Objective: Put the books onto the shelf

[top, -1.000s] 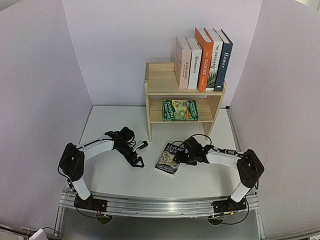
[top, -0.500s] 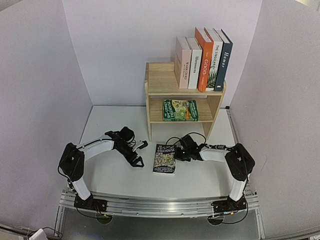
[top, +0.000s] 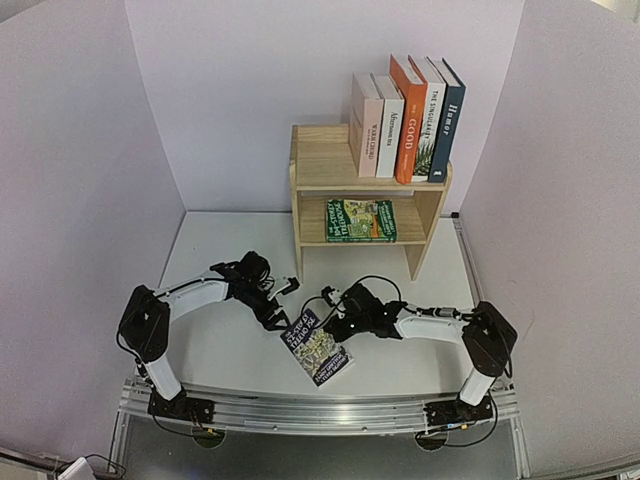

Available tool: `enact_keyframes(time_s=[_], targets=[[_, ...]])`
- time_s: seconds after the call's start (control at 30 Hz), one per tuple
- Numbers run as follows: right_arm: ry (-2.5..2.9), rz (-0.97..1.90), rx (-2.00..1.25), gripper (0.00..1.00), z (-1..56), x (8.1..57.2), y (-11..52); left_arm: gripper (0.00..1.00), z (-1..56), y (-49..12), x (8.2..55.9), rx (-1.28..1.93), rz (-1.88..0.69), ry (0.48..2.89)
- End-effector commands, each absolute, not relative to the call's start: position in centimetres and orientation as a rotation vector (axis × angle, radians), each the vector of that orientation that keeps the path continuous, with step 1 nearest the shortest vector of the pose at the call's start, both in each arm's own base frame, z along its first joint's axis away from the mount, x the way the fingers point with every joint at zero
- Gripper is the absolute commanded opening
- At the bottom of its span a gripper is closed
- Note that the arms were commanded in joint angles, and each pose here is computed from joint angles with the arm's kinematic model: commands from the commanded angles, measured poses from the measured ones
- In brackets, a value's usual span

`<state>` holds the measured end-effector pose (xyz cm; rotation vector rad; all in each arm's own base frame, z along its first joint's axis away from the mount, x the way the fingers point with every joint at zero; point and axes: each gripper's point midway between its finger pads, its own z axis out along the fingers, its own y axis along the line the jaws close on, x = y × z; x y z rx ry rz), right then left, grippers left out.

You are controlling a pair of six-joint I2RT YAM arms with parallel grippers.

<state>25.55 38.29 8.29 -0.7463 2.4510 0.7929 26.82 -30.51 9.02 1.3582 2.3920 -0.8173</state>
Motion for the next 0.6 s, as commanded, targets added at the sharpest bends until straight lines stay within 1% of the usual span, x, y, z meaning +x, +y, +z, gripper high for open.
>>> enact_keyframes(time_s=[0.0,0.17,0.27,0.3,0.4,0.47,0.57], targets=[[2.261,0.877,-0.870,0.00,12.9,25.6,40.7,1.00,8.1,-32.1,27.5,1.382,-0.910,2.323],[2.205,0.916,-0.901,0.00,14.5,25.6,41.9,0.98,6.7,-33.6,26.6,1.383,-1.045,2.327],[2.183,0.928,-0.921,0.00,14.9,25.6,42.3,0.93,6.9,-34.7,27.0,1.377,-1.074,2.277],[2.180,0.929,-0.926,0.00,14.9,25.6,42.4,0.90,7.2,-35.0,27.1,1.373,-1.089,2.259],[2.175,0.927,-0.929,0.00,14.9,25.7,42.6,0.75,8.2,-35.9,27.1,1.380,-1.160,2.202],[2.172,0.927,-0.927,0.00,15.0,25.9,42.7,0.61,8.4,-36.3,26.4,1.392,-1.216,2.187],[2.178,0.915,-0.918,0.00,14.7,26.2,42.8,0.35,8.4,-36.6,25.3,1.398,-1.285,2.186]])
